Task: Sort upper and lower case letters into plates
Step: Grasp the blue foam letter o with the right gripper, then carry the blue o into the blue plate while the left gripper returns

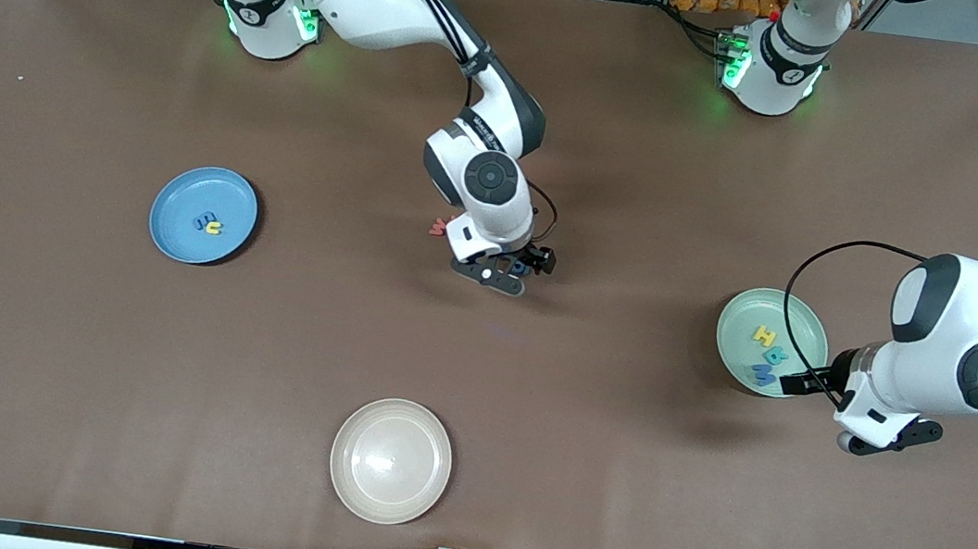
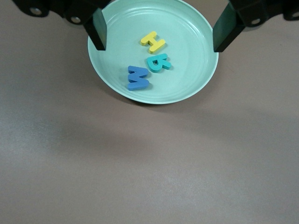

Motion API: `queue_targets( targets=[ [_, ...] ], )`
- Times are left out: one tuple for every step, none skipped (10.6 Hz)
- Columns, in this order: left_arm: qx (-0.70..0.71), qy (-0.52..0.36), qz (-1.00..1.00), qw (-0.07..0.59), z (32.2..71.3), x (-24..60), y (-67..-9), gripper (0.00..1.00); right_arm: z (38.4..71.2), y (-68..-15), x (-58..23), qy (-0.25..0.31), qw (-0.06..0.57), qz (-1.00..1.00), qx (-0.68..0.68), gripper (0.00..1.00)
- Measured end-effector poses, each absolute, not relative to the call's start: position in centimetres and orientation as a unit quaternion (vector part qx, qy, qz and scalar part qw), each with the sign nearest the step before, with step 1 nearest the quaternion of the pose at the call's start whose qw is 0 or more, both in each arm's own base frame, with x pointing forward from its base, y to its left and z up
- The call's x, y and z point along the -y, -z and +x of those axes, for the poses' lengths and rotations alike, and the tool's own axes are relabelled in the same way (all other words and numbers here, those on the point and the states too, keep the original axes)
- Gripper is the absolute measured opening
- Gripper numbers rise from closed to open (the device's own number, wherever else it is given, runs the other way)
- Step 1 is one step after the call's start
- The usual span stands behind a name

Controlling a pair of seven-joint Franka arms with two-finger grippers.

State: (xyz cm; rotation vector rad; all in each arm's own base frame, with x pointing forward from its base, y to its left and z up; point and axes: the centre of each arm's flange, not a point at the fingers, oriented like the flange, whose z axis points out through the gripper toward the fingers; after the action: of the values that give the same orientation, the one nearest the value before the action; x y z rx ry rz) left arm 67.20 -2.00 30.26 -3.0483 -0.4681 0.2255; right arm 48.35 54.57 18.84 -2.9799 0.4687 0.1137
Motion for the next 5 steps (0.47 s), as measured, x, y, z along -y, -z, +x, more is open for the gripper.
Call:
queue_targets(
  targets=[
    [0.152,-0.072,-0.986,0.025,67.23,1.99,-30.39,1.0,48.3,-18.56,-54.75,-0.035,0.059,-0.986,-0.151,0.91],
    [0.152,-0.071,-0.986,0.025,67.25,1.99,-30.47,1.0,48.3,-18.42,-54.86,-0.033,0.057,-0.987,-0.148,0.89],
    [0.151,-0.071,-0.986,0.025,67.25,2.02,-30.48,1.0,48.35,-18.33,-54.94,-0.032,0.057,-0.987,-0.148,0.75],
    [0.151,-0.071,-0.986,0.025,67.25,2.03,-30.49,1.0,48.38,-18.21,-54.96,-0.032,0.057,-0.987,-0.148,0.67],
    [0.151,-0.071,-0.986,0.025,67.25,2.04,-30.49,1.0,48.4,-18.16,-54.99,-0.031,0.057,-0.987,-0.147,0.63]
  ],
)
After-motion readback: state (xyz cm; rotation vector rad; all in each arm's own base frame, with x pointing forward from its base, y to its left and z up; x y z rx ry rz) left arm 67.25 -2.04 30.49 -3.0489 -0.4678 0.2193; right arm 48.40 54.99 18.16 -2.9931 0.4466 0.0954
